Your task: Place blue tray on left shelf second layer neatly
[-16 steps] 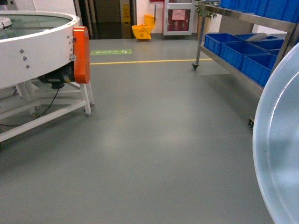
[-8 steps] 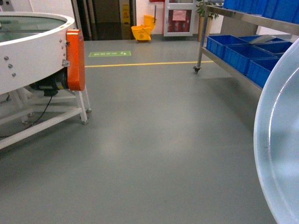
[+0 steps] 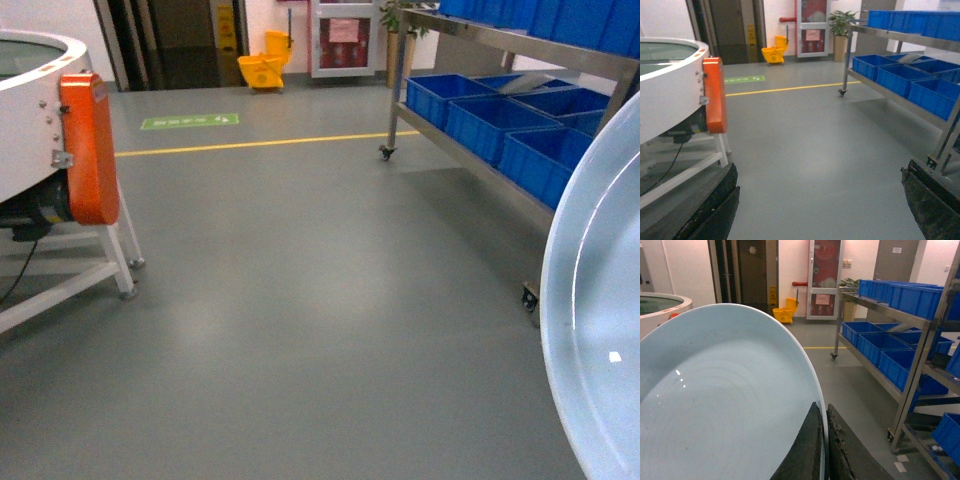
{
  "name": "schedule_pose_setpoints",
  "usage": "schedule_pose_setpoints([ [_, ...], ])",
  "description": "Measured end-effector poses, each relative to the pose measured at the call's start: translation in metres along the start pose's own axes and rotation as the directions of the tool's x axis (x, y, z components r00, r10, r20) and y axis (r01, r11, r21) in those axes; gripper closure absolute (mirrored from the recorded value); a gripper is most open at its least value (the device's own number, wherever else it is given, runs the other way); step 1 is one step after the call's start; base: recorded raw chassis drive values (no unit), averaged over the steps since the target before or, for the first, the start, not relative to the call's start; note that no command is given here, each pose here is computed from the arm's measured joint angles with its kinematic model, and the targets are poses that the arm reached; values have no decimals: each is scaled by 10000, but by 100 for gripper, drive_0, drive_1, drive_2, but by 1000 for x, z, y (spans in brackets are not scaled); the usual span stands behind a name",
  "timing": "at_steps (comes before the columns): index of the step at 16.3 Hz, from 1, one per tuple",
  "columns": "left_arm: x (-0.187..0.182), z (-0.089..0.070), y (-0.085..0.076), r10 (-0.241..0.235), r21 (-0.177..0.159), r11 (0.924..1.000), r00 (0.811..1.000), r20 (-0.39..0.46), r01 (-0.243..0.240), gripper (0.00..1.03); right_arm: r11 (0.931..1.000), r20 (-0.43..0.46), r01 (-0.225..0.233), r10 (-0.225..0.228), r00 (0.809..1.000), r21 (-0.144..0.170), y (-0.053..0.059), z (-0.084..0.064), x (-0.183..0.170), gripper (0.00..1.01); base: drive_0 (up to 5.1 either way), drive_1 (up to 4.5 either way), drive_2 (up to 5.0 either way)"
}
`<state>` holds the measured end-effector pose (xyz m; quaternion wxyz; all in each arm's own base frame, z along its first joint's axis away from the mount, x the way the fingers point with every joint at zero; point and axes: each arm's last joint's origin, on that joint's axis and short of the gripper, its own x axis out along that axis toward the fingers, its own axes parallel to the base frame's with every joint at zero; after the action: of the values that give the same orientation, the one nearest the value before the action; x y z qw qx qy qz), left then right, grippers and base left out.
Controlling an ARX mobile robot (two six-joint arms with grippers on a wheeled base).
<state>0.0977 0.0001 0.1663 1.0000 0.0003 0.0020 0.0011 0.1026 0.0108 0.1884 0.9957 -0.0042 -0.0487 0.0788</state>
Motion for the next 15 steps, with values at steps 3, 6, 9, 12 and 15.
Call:
schedule_pose_setpoints([
  [3,0,0,0,-31,0,10000,10000,-8,31,5,10000,4,-4,4,10000,0,0,0,0,99,-176,98,-450],
  [6,0,0,0,-27,0,10000,10000,-8,27,5,10000,4,-4,4,10000,0,0,0,0,99,-167,-167,-167],
  [9,0,0,0,-27,0,10000,10000,-11,27,5,10000,-19,-4,4,10000,2,0,0,0,99,-154,-154,-154],
  [12,0,0,0,-27,0,10000,10000,50,27,5,10000,27,-4,4,10000,-2,0,0,0,99,-154,-154,-154],
  [15,0,0,0,-23,-4,10000,10000,-11,23,5,10000,8,-8,8,10000,-4,0,0,0,99,-181,233,-594],
])
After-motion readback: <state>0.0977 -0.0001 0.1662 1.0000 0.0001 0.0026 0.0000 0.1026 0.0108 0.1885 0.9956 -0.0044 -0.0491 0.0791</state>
